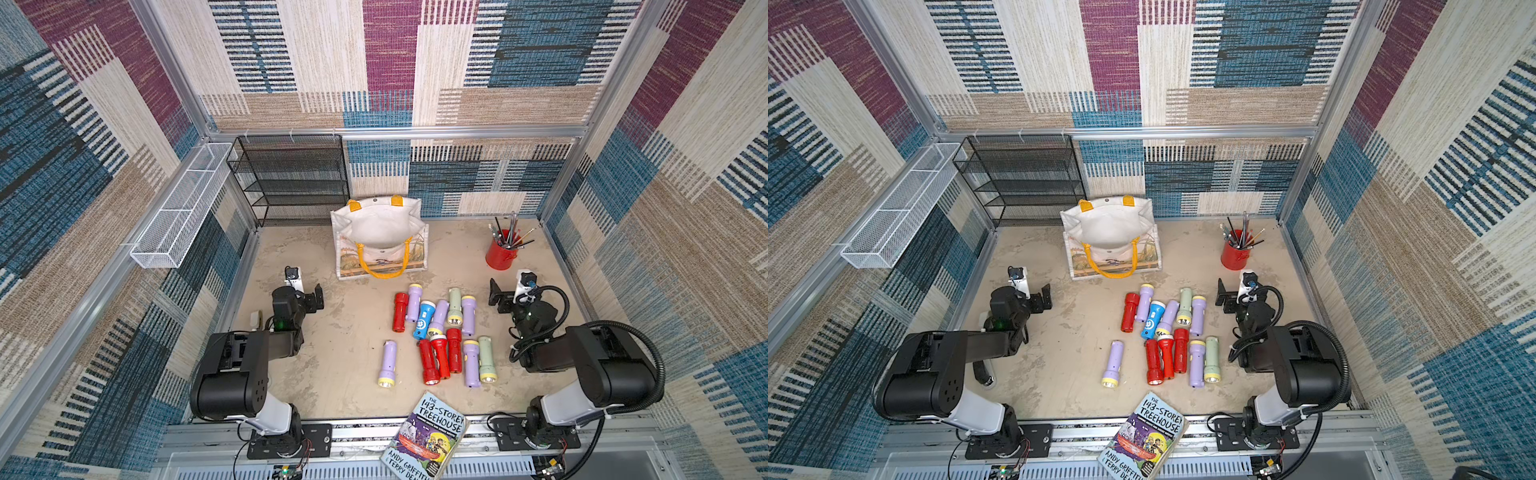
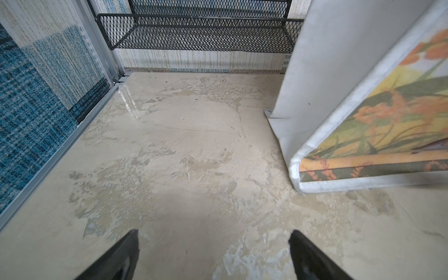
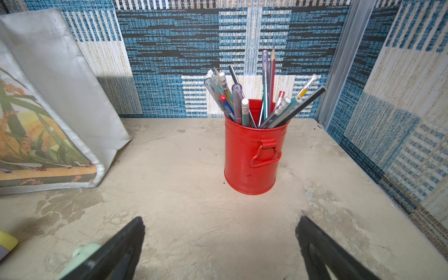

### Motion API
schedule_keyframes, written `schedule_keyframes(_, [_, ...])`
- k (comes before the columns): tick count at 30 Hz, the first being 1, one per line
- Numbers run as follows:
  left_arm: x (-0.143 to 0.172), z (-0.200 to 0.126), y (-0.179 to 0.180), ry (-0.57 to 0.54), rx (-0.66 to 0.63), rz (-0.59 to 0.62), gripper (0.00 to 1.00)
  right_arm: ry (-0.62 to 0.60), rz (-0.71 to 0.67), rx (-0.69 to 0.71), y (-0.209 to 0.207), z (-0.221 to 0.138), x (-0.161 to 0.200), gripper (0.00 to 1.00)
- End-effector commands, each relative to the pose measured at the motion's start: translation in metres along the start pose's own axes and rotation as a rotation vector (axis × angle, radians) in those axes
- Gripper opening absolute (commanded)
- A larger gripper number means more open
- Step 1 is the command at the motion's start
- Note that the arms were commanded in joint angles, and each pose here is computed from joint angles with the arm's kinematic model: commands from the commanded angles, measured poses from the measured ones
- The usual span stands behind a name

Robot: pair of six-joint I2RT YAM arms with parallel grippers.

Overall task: Put the flashlights into the tote bags
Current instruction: Move the canvas bag to the center of the board.

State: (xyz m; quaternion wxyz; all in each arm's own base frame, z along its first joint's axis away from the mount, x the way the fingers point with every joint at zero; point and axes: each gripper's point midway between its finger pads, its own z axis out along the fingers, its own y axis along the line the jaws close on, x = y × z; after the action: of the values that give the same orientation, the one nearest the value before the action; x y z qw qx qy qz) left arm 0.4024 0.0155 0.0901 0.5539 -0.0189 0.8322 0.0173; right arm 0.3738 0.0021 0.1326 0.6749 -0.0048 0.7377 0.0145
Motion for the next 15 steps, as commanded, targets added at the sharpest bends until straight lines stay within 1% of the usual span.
schedule_keyframes(1, [-0.0033, 0.0001, 0.0005, -0.011, -0.002, -0.002, 0.99, -0.041, 0.003, 0.01, -0.0017, 0.0009, -0.0109, 0.99])
schedule_keyframes(15, [-0.0041, -0.0004, 0.0005, -0.015, -0.002, -0.002, 0.99, -0.043, 0.002, 0.009, -0.0016, -0.0002, -0.0112, 0.99])
